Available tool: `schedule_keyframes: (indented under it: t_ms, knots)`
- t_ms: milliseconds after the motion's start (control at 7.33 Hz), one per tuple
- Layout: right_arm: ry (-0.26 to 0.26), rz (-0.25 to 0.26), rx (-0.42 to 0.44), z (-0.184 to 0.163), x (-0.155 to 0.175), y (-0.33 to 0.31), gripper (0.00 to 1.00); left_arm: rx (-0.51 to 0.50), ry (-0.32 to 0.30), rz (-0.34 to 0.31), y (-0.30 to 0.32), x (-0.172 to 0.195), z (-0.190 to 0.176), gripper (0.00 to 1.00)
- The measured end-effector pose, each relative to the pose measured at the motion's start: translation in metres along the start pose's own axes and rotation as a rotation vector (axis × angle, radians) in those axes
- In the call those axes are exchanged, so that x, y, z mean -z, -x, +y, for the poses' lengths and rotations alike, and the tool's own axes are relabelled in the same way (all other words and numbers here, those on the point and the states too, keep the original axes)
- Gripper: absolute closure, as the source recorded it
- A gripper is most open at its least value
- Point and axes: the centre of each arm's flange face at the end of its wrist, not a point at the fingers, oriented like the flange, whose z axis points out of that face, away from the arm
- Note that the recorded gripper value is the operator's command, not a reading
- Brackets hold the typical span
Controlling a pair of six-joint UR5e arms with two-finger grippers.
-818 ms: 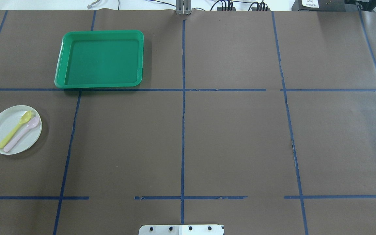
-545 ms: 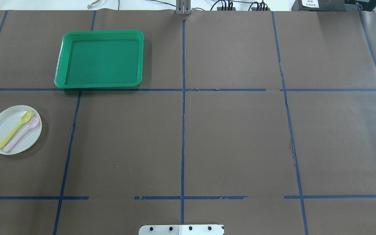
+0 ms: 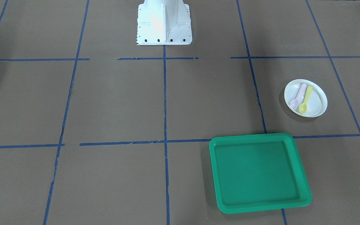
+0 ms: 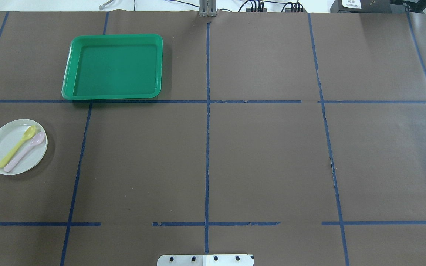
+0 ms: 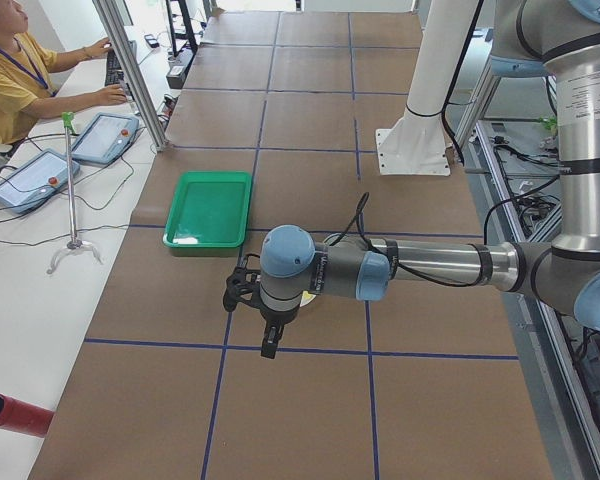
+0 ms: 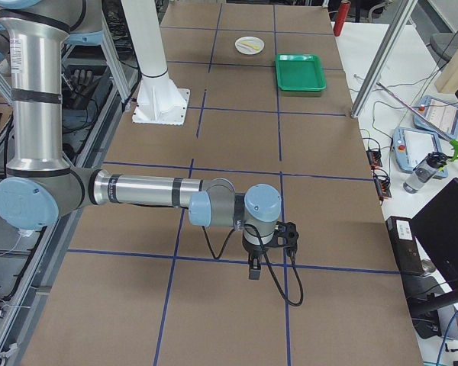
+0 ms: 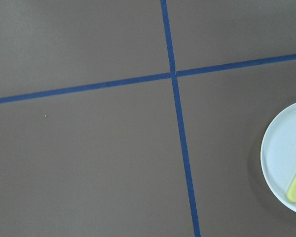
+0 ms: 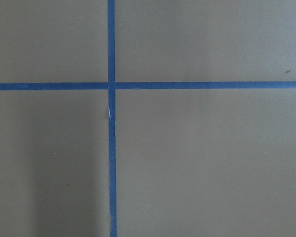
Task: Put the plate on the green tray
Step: 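Move the left gripper down toward the rim of the white plate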
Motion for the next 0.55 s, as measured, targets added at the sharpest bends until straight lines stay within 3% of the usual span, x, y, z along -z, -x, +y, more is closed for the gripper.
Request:
schedule_keyframes:
  t_ms: [273, 545]
  knots:
    - [0.0, -0.001, 0.0, 0.0, 0.0, 0.0, 0.0, 0.022, 0.002, 0.015, -0.013, -0.032, -0.012, 0.0]
    - [0.0, -0.001, 0.0, 0.0, 0.0, 0.0, 0.0, 0.057, -0.019, 0.055, -0.034, -0.087, -0.022, 0.0]
